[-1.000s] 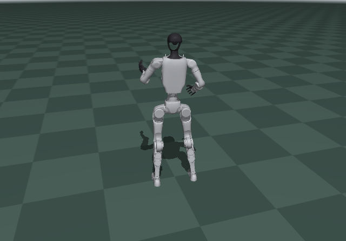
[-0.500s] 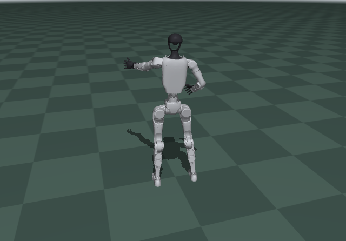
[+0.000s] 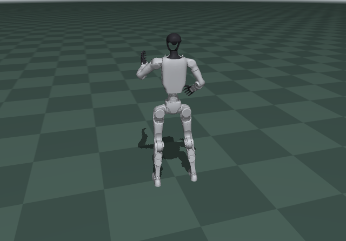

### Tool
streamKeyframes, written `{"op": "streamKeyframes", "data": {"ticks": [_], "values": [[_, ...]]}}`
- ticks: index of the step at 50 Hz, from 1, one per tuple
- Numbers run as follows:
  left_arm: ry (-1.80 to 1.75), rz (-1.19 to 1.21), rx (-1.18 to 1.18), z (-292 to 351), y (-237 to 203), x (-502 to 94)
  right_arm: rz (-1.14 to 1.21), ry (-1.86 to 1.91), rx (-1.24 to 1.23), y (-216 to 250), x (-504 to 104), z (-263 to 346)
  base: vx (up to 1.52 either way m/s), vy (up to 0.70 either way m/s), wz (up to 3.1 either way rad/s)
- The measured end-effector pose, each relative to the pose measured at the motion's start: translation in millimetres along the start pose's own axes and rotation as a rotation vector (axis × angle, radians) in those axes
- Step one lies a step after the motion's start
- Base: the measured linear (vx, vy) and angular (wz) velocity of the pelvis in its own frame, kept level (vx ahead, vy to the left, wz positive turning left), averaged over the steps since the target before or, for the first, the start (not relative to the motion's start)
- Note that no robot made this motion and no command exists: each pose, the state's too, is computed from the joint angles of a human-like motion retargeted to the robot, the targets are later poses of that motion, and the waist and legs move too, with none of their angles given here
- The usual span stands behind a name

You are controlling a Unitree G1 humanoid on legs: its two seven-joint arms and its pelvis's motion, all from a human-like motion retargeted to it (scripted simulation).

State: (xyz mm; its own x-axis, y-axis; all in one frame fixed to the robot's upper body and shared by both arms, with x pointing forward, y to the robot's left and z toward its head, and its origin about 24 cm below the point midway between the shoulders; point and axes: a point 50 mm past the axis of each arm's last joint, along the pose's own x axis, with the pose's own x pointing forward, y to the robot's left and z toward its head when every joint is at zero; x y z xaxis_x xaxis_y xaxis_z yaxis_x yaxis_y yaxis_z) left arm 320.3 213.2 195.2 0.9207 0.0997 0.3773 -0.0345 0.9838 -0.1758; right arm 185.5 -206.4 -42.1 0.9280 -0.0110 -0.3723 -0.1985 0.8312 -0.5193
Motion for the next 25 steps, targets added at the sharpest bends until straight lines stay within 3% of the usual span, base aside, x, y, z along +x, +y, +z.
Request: {"op": "streamKeyframes", "data": {"ticks": [14, 25], "values": [[-0.030, -0.418, 0.126, -4.1, -76.8, -54.5, -0.025, -0.018, 0.005, -1.1, 1.6, 4.8, 0.00, 0.00, 0.00], [-0.013, -0.528, 0.241, -28.7, -102.1, -70.6, -0.059, -0.026, 0.002, -4.3, 1.1, 5.0, 0.00, 0.00, 0.00]]}}
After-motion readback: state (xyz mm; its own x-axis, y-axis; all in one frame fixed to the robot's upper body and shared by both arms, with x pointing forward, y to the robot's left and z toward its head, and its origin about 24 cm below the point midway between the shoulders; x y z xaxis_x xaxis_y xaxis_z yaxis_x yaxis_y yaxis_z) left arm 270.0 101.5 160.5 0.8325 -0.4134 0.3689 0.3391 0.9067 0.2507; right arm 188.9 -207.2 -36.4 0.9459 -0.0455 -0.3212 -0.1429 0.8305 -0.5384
